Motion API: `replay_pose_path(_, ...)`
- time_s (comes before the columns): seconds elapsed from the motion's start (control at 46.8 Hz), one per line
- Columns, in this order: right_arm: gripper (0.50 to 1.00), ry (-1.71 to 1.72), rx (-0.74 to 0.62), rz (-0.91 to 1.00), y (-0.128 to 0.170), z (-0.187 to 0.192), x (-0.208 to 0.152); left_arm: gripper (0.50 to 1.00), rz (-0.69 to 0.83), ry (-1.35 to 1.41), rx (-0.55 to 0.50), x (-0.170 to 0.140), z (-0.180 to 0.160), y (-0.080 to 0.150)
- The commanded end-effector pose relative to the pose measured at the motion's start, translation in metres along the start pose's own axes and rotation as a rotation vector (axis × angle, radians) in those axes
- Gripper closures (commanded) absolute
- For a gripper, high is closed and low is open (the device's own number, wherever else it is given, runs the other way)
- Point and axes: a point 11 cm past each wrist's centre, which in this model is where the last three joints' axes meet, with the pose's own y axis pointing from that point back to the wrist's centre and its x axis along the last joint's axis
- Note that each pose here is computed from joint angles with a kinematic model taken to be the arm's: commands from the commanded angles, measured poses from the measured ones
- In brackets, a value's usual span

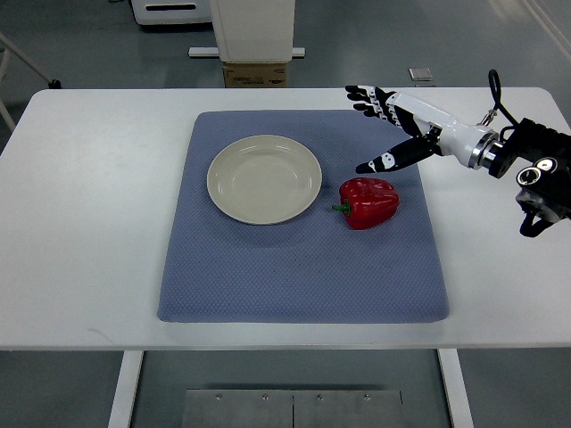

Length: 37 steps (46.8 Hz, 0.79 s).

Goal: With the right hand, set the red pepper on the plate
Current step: 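Move the open right hand over the red bell pepper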

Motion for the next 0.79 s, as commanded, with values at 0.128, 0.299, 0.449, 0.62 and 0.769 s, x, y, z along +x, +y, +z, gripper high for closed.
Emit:
replay_pose_path(0.128,0.519,0.104,-0.01,-0.104,0.004,-0.001,-0.012,0.5,0.0,0.0,0.001,0.0,-0.001,0.0)
replay_pose_path(0.299,0.519,0.141,-0.024,-0.14,0.005,0.001,-0.018,0.5,0.0,0.0,0.001,0.0,-0.001,0.0)
replay_pose_path(0.449,0.53,0.173,-0.035,-0.159,0.004,0.001,-0.019,0.5,0.0,0.0,0.001,0.0,-0.001,0.0)
replay_pose_path(0.62,0.538,0.223,-0.076,-0.161,0.006,0.011,-0.02,0.5,0.0,0.0,0.001,0.0,-0.001,0.0)
replay_pose_path(0.769,0.538,0.265,-0.108,-0.174,0.01,0.021,-0.025,0.5,0.0,0.0,0.0,0.0,-0.001,0.0)
